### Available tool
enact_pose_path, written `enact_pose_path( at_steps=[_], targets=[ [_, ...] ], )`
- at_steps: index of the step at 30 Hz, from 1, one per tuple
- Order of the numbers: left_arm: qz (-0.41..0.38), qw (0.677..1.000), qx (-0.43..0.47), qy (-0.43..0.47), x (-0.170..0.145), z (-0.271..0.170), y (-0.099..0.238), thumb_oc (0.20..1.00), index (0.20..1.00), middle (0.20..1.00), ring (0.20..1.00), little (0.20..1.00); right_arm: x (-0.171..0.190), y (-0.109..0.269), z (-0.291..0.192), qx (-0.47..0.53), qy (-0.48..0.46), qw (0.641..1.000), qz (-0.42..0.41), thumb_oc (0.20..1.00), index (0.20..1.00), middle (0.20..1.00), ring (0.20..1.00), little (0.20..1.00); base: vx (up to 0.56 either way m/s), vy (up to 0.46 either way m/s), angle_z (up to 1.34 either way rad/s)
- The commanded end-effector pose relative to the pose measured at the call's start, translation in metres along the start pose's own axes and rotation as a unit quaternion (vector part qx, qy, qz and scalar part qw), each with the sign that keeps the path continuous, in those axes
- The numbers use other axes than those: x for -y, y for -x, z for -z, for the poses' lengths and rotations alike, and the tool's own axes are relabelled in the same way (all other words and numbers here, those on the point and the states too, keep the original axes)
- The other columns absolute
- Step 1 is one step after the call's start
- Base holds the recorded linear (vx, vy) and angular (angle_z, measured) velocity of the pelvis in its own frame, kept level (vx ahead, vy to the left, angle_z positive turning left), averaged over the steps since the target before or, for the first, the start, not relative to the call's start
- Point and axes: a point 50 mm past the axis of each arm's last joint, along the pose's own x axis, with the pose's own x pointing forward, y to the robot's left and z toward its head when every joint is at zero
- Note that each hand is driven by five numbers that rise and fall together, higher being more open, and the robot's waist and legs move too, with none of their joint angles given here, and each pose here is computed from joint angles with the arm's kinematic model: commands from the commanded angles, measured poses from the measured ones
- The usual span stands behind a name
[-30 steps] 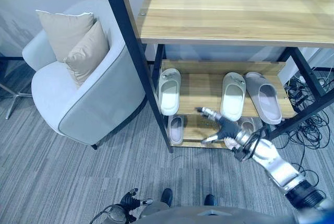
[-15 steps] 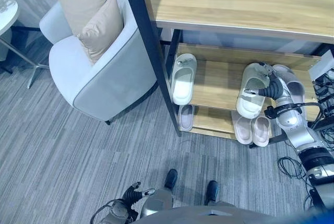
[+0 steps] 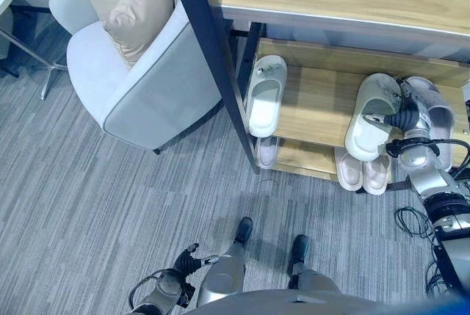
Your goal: Arrange the slippers neatly on the shoe rack.
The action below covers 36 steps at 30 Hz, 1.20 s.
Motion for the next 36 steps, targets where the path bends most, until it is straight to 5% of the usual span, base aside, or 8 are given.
enact_pose_path(
  at_steps=[1,19,20,21,22,23,30,36],
  targets=[
    [0.01,1.0,-0.011,-0.023,0.006,0.004,0.0,1.0,1.0,1.0,1.0,1.0,0.019,-0.005,-0.003,0.021,0.02,0.999,0.031,1.0,1.0,1.0,1.0,1.0,0.02,-0.004,0.09],
    [-0.006,1.0,0.019,-0.022,0.006,-0.012,-0.004,1.0,1.0,1.0,1.0,1.0,0.056,-0.041,-0.018,0.029,0.14,0.988,0.065,1.0,1.0,1.0,1.0,1.0,0.0,-0.002,0.04],
    [-0.007,1.0,0.02,-0.019,0.006,-0.013,-0.004,1.0,1.0,1.0,1.0,1.0,0.057,-0.041,-0.017,0.024,0.144,0.987,0.065,0.837,0.837,0.837,0.837,0.837,0.0,0.0,0.0],
    [-0.008,1.0,0.021,-0.018,0.006,-0.014,-0.004,1.0,1.0,1.0,1.0,1.0,0.056,-0.041,-0.014,0.016,0.151,0.986,0.062,0.526,0.526,0.526,0.526,0.526,0.0,0.0,0.0],
    [-0.008,1.0,0.022,-0.017,0.007,-0.014,-0.004,1.0,1.0,1.0,1.0,1.0,0.055,-0.041,-0.012,0.013,0.155,0.986,0.06,0.313,0.313,0.313,0.313,0.313,0.0,0.0,0.0],
    [-0.009,1.0,0.022,-0.016,0.007,-0.014,-0.004,1.0,1.0,1.0,1.0,1.0,0.055,-0.042,-0.011,0.008,0.159,0.985,0.059,0.2,0.2,0.2,0.2,0.2,0.0,0.0,0.0],
    [-0.009,1.0,0.018,-0.015,0.008,-0.013,-0.004,1.0,1.0,1.0,1.0,1.0,0.053,-0.04,-0.01,0.011,0.164,0.985,0.061,0.2,0.2,0.2,0.2,0.2,0.0,0.0,0.01],
    [-0.016,0.999,0.031,-0.015,0.006,-0.021,-0.006,1.0,1.0,1.0,1.0,1.0,0.056,-0.027,-0.04,0.123,0.199,0.967,0.1,0.2,0.2,0.2,0.2,0.2,0.0,0.0,0.0]
  ],
)
